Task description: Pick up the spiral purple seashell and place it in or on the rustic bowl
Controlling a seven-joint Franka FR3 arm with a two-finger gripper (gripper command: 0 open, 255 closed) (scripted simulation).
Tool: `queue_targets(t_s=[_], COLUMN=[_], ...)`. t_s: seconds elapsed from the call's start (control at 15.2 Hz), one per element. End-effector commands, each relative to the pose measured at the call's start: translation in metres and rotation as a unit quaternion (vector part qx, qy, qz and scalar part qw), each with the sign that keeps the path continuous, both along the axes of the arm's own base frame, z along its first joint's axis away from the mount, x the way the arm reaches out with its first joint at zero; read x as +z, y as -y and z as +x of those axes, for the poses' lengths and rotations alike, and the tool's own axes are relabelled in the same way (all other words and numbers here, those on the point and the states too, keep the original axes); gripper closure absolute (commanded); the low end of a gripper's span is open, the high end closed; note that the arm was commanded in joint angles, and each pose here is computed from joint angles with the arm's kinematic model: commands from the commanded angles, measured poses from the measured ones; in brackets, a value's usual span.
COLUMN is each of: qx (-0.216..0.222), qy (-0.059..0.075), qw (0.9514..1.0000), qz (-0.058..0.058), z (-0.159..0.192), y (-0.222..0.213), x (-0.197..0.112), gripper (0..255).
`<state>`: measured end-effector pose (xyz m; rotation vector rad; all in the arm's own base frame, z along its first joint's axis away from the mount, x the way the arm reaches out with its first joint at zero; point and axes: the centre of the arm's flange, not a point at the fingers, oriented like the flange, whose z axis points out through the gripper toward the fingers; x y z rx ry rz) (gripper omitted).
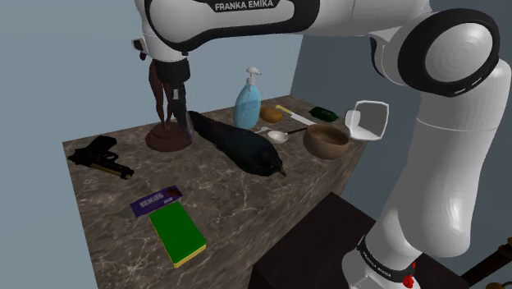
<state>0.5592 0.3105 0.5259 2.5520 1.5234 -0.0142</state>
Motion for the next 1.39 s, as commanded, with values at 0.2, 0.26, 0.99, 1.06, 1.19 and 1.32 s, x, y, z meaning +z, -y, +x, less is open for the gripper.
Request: queue_targets(t_s=[0.2,0.26,0.99,1.06,1.19,1.32], qx=[0.0,0.0,0.0,0.0,0.0,0.0], qy=[0.0,0.0,0.0,0.0,0.0,0.0], qw=[1.0,1.0,1.0,1.0,1.0,1.0], qz=[0.0,0.0,0.0,0.0,0.0,0.0], z=[0.0,-0.001,-0.073,-0.079,-0.092,-0.105], y=[0.0,0.0,0.126,0.138,0.161,0.183], x=[0.026,0.027,0.034,0.034,0.036,0.037], gripper=[255,255,255,255,255,255])
